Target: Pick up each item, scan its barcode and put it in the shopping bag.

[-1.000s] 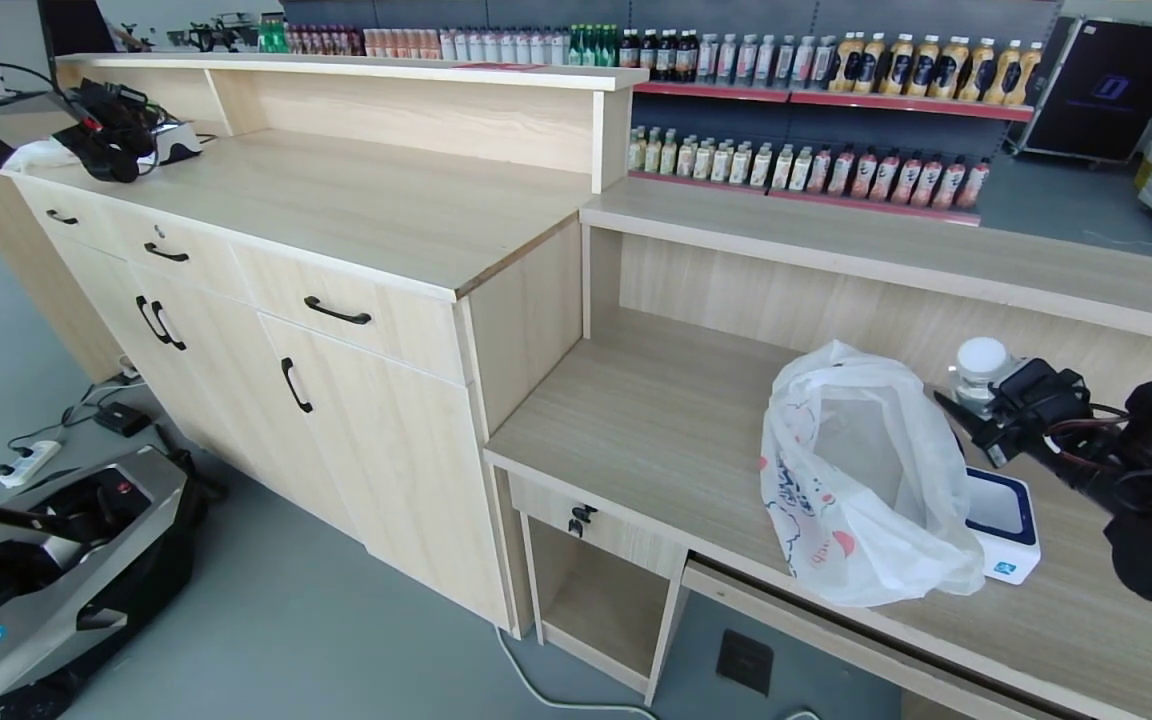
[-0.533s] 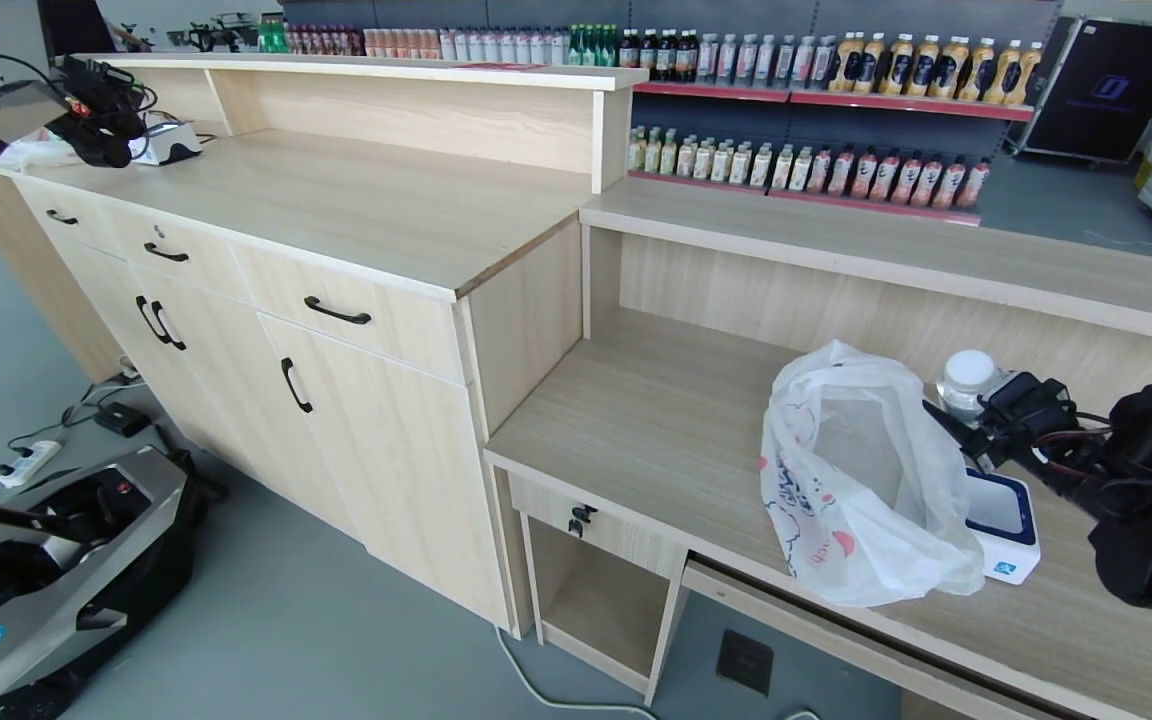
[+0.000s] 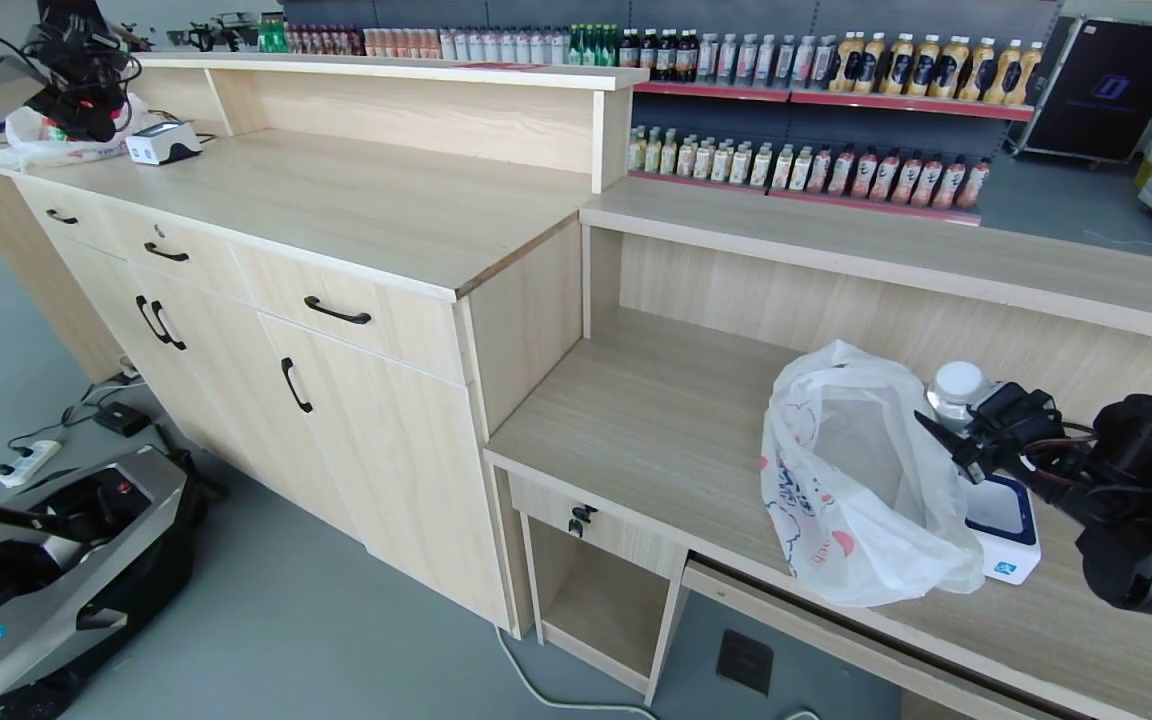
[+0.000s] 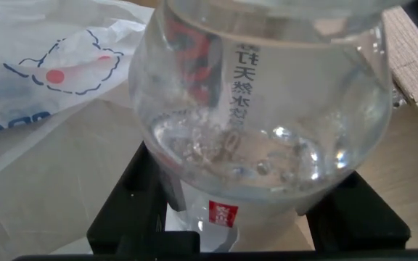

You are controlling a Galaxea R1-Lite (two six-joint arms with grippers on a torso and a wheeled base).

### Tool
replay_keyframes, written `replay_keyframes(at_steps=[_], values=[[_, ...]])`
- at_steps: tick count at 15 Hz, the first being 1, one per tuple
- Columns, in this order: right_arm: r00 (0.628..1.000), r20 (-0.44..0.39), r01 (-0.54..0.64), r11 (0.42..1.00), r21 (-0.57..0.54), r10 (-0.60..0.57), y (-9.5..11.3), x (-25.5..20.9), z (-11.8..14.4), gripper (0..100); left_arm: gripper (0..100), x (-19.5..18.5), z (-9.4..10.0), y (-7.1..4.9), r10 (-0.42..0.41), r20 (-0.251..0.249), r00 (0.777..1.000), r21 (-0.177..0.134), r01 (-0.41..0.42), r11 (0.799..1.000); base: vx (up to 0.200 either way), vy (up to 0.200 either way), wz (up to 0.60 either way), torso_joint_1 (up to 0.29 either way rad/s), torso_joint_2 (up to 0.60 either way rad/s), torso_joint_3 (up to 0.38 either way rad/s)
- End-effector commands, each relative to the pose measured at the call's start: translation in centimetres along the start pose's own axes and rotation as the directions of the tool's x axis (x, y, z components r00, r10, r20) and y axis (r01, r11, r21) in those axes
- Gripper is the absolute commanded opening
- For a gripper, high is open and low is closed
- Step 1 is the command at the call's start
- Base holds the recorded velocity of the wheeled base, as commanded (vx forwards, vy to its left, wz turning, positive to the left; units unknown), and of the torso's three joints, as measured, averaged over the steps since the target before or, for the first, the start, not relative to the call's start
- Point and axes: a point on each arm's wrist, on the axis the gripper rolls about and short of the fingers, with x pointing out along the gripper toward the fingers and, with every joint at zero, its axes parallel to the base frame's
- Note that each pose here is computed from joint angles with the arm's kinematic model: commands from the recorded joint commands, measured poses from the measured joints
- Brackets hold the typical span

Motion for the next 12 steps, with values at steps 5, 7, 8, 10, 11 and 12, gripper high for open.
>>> replay_keyframes(at_steps=[5, 7, 8, 10, 11, 12], values=[[0.999, 0.018, 0.034, 0.997, -0.064, -0.032, -1.3, -0.4, 1.0, 0, 100, 0.0, 0.0, 0.0, 0.001, 0.000, 1.000, 0.000, -0.001, 1.000, 0.000, 0.000, 0.00, 0.000, 0.00, 0.000], [0.999, -0.020, 0.029, 0.996, -0.083, -0.031, -1.3, -1.5, 0.4, 0, 100, 0.0, 0.0, 0.0, 0.001, 0.000, 1.000, 0.000, -0.001, 1.000, 0.000, 0.000, 0.00, 0.000, 0.00, 0.000], [0.999, -0.031, 0.027, 0.996, -0.089, -0.030, -1.3, -1.8, 0.2, 0, 100, 0.0, 0.0, 0.0, 0.001, 0.000, 1.000, 0.000, -0.001, 1.000, 0.000, 0.000, 0.00, 0.000, 0.00, 0.000], [0.998, -0.047, 0.032, 0.993, -0.118, -0.038, -1.5, -2.1, -0.3, 0, 100, 0.0, 0.0, 0.0, 0.001, 0.000, 1.000, 0.000, -0.001, 1.000, 0.000, 0.000, 0.00, 0.000, 0.00, 0.000], [0.998, -0.051, 0.032, 0.992, -0.119, -0.038, -1.5, -2.3, -0.3, 0, 100, 0.0, 0.0, 0.0, 0.001, 0.000, 1.000, 0.000, -0.001, 1.000, 0.000, 0.000, 0.00, 0.000, 0.00, 0.000], [0.998, -0.056, 0.033, 0.992, -0.119, -0.040, -1.6, -2.4, -0.3, 0, 100, 0.0, 0.0, 0.0, 0.001, 0.000, 1.000, 0.000, -0.001, 1.000, 0.000, 0.000, 0.00, 0.000, 0.00, 0.000]])
